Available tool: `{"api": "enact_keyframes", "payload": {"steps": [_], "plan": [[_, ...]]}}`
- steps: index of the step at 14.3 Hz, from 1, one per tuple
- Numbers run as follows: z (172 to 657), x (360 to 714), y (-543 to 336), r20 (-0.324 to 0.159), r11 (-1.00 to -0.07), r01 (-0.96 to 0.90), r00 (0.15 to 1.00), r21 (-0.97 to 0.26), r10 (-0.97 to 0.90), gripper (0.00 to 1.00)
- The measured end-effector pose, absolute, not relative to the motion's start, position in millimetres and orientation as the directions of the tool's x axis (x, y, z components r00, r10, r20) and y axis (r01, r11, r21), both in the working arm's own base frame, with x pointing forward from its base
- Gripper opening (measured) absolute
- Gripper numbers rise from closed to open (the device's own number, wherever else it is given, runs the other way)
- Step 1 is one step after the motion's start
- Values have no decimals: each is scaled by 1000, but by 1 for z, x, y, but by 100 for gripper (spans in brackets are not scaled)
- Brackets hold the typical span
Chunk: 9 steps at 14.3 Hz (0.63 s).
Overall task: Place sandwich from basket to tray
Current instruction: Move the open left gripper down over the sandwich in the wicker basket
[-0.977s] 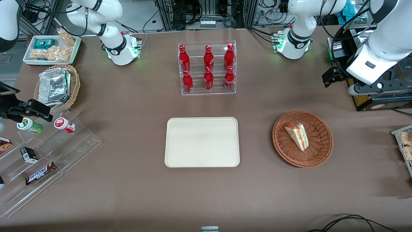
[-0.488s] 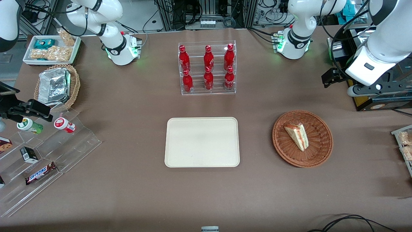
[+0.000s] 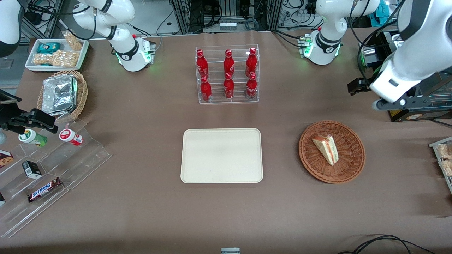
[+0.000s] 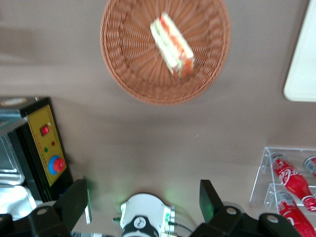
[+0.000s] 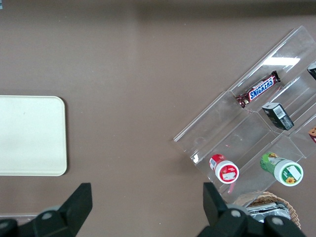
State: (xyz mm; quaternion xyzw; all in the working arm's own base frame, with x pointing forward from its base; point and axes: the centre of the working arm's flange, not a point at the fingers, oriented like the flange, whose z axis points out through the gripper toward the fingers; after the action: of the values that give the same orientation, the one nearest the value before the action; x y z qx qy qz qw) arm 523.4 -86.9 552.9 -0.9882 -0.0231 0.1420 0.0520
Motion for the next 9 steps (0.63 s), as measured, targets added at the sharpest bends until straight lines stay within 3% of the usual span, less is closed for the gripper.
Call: {"api": "enact_keyframes", "payload": {"steps": [2, 9], "plan": [[520, 538, -86, -284, -982, 129, 945, -134, 163, 100], [390, 554, -81, -84, -904, 418, 901, -85, 425, 100]]}}
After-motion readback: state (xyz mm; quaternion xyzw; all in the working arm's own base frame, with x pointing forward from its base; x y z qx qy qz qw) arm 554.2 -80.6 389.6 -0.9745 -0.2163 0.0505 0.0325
